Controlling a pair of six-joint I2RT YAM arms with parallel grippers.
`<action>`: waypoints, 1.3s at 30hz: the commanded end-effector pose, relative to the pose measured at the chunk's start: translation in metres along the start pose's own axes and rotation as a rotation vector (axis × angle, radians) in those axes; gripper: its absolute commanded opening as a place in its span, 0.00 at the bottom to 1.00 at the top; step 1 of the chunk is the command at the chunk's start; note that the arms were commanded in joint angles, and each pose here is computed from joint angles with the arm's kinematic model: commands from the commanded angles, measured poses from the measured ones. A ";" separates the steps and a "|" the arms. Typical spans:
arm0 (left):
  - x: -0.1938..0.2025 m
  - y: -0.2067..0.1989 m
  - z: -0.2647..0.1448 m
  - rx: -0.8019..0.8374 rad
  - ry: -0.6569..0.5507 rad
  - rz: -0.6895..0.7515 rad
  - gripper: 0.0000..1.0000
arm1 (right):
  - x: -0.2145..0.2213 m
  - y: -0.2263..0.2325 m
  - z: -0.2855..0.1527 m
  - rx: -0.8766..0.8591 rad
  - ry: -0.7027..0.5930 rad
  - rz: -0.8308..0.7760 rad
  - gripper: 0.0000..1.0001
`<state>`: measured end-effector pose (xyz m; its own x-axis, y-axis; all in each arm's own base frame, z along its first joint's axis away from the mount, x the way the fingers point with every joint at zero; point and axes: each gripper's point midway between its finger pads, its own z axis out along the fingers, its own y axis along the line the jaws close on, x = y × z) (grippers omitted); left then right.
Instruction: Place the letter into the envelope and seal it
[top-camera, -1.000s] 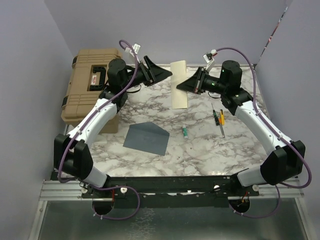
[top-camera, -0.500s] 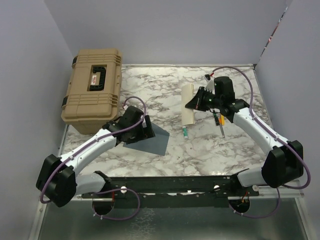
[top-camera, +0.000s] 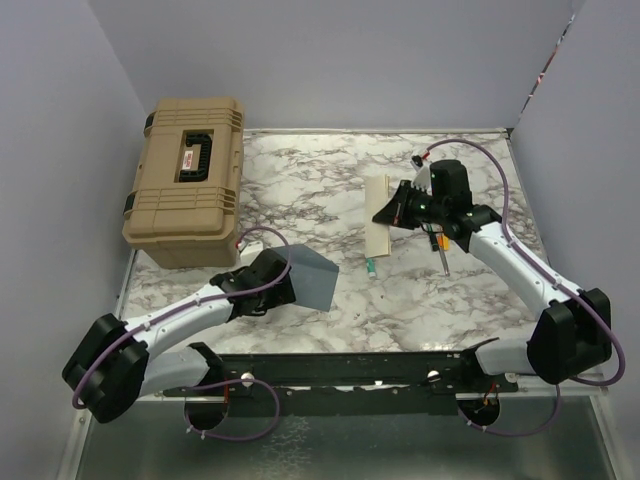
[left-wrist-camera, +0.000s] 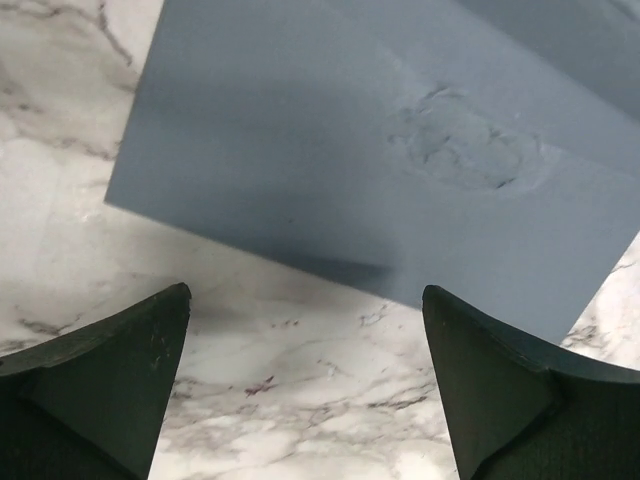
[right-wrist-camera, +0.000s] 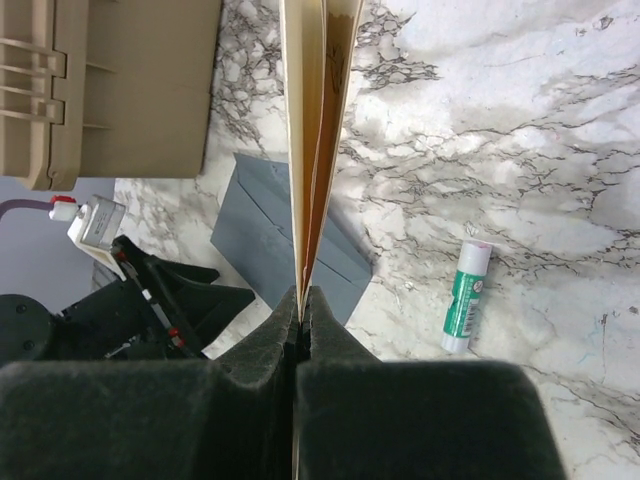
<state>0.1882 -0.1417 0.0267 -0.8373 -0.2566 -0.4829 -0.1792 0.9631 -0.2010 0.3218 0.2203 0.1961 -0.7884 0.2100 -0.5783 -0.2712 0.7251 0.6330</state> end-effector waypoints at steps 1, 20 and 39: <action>-0.014 -0.017 0.011 0.042 -0.062 -0.006 0.98 | -0.001 -0.004 -0.008 0.029 -0.015 -0.017 0.01; -0.120 -0.096 0.074 0.254 -0.065 0.104 0.96 | 0.031 -0.024 0.015 0.009 0.063 0.015 0.01; -0.149 -0.124 0.086 0.255 0.043 0.095 0.94 | 0.044 -0.033 0.084 0.035 0.115 0.146 0.01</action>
<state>0.3969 -0.2496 0.0472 -0.8347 -0.1607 -0.5267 0.0953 0.8999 -0.4256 0.3217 0.2475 0.1009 -0.8998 0.1878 -0.3937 -0.1369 0.7353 0.6637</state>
